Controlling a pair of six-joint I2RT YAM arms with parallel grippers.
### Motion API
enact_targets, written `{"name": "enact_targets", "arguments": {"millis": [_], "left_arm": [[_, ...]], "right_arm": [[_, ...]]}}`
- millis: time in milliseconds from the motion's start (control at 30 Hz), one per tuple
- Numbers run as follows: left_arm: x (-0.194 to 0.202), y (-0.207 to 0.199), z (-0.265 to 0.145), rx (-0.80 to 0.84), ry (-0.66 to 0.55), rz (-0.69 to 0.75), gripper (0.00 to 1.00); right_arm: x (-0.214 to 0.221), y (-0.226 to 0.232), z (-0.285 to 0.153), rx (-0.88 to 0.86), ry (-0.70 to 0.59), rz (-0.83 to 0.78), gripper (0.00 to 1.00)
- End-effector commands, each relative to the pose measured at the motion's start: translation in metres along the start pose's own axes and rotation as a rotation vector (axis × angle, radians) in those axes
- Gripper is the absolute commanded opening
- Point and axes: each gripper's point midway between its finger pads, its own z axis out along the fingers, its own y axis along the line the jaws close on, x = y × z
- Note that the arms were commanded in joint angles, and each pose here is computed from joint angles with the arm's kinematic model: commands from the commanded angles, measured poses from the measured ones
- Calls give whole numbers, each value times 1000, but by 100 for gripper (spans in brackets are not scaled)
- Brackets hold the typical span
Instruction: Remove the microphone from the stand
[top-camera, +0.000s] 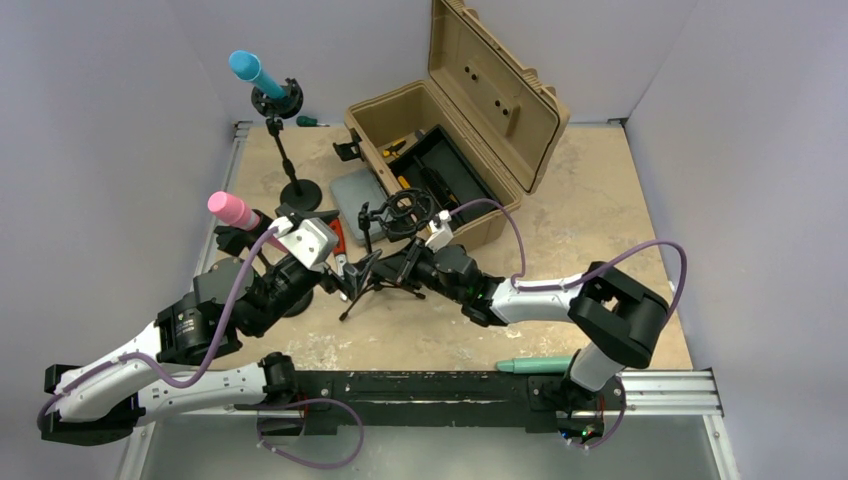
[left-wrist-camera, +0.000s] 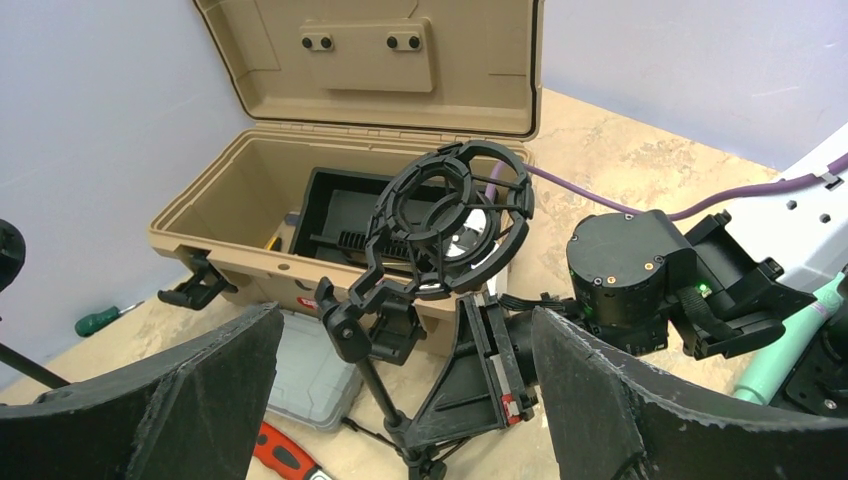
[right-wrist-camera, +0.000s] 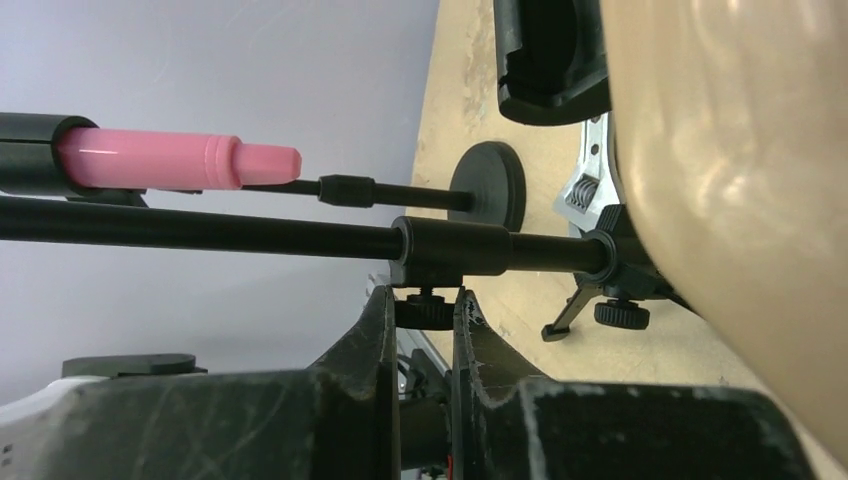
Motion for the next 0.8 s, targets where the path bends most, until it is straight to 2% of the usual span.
{"name": "enact_targets", "arguments": {"millis": [0,167,267,400,500,633,733,767], "left_arm": [[-5,2,0,-11,-15,3,91],[-6,2,-1,-11,-17,4,91],[-6,3,-2,-13,-18,5,91],[-6,1,0,-11,-18,6,91],[-3,0,2,-9,-11,8,91],[-2,-1,3,-9,-3,12,91],[-1,1,4,-27,-1,13,91],[-1,2,4,-32,-1,13,91]], "right_arm": [[-13,-14,2,80,-79,-35,0],[-12,-35,-15,176,-99,-215,0],[-14,-53,-25,276,-89,-394,0],[-18,-55,-39,288,-80,-667,0],[-15,-61,-41,338,-40,-807,0],[-20,-78,-44,454,-30,-900,0],[-20,-76,-45,442,-41,-897,0],[-19,-72,-46,422,-38,-888,6]]}}
